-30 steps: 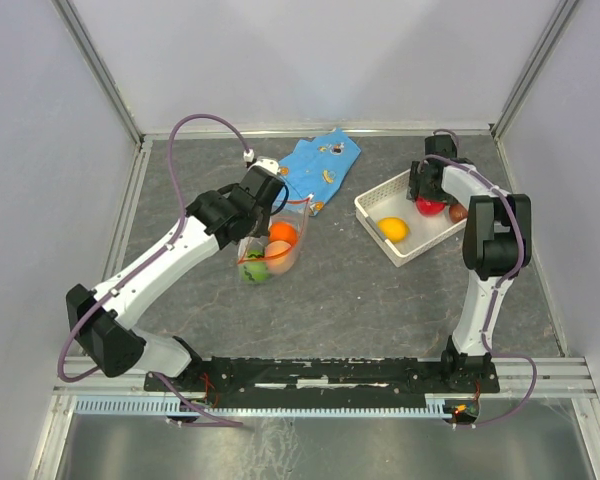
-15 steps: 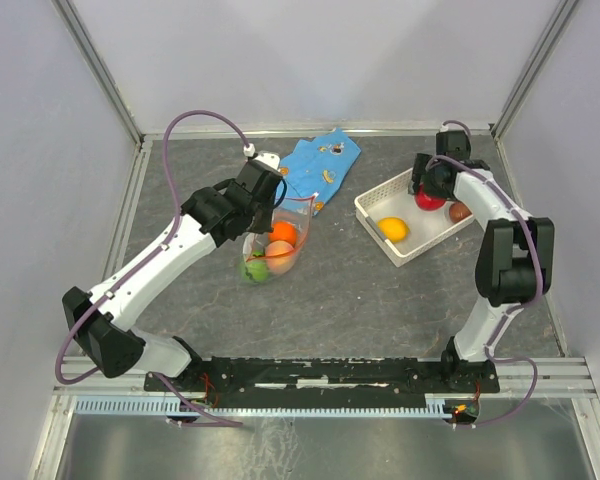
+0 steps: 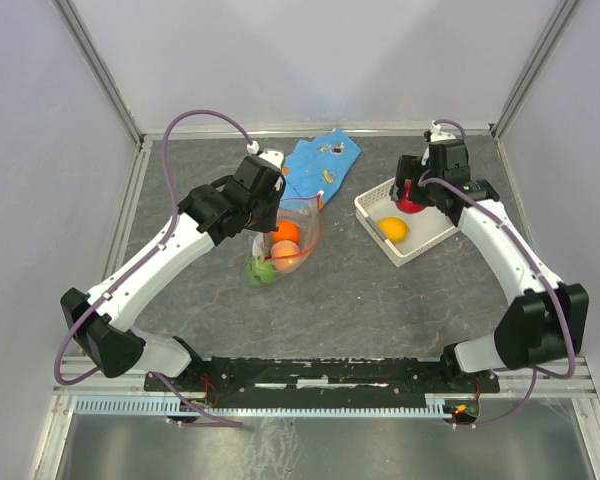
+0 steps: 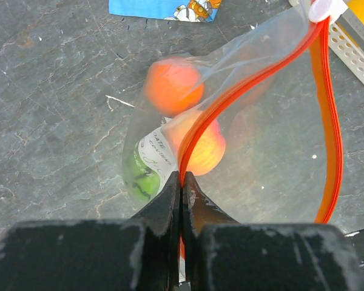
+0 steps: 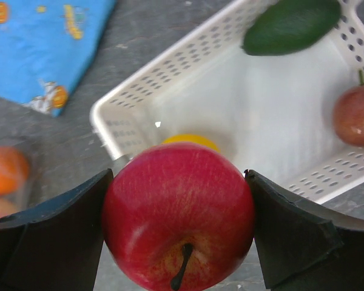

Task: Place the food in the zip-top bag and seal the zipper
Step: Pick up the fake fruit from the bin, then place the fake fruit in the zipper food storage bag.

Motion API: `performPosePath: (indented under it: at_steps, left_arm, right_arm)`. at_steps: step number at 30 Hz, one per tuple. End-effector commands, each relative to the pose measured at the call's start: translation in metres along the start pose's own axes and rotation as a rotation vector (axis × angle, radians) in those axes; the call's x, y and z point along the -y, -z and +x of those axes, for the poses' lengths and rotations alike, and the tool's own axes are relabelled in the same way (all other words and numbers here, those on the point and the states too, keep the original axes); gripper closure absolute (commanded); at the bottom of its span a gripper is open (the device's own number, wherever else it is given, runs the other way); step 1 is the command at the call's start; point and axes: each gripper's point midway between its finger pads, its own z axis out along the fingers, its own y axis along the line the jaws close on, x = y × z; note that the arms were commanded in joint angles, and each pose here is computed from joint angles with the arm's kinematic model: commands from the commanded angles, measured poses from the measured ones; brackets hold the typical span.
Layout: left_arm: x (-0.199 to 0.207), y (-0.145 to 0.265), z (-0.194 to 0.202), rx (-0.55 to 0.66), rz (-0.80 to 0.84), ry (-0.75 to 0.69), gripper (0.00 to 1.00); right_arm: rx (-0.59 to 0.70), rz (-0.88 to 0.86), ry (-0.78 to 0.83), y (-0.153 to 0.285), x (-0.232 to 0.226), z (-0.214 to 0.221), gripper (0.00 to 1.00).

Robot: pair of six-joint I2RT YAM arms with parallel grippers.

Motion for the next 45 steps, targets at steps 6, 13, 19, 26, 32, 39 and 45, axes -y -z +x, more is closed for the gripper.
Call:
performPosePath:
  at_steps: [6,13,19,26,32,39,45]
  left_arm:
    - [0.02,0.013,-0.023,0.067,0.108,0.089,0.97]
    - [0.021,0.008,-0.019,0.067,0.113,0.091,0.97]
    - [0.026,0.002,-0.016,0.042,0.125,0.099,0.97]
    - [0.035,0.001,-0.012,0.038,0.177,0.121,0.97]
    - [0.039,-0.001,-0.009,0.022,0.19,0.132,0.97]
    - [0.04,0.003,-0.008,0.025,0.208,0.137,0.97]
    - [0.045,0.007,-0.011,0.026,0.232,0.143,0.97]
  right_arm:
    - [0.159,-0.255,0.035,0.083,-0.084,-0.019,0.34]
    - [0.198,-0.435,0.017,0.122,-0.138,-0.015,0.35]
    - [0.205,-0.58,0.017,0.141,-0.185,0.0,0.34]
    - [0.234,-0.704,0.005,0.159,-0.22,0.012,0.34]
    - [0.229,-0.765,-0.017,0.159,-0.239,0.016,0.33]
    - [0.166,-0.833,-0.03,0.155,-0.265,0.026,0.33]
    - [0.075,-0.804,0.001,0.129,-0.269,0.052,0.29]
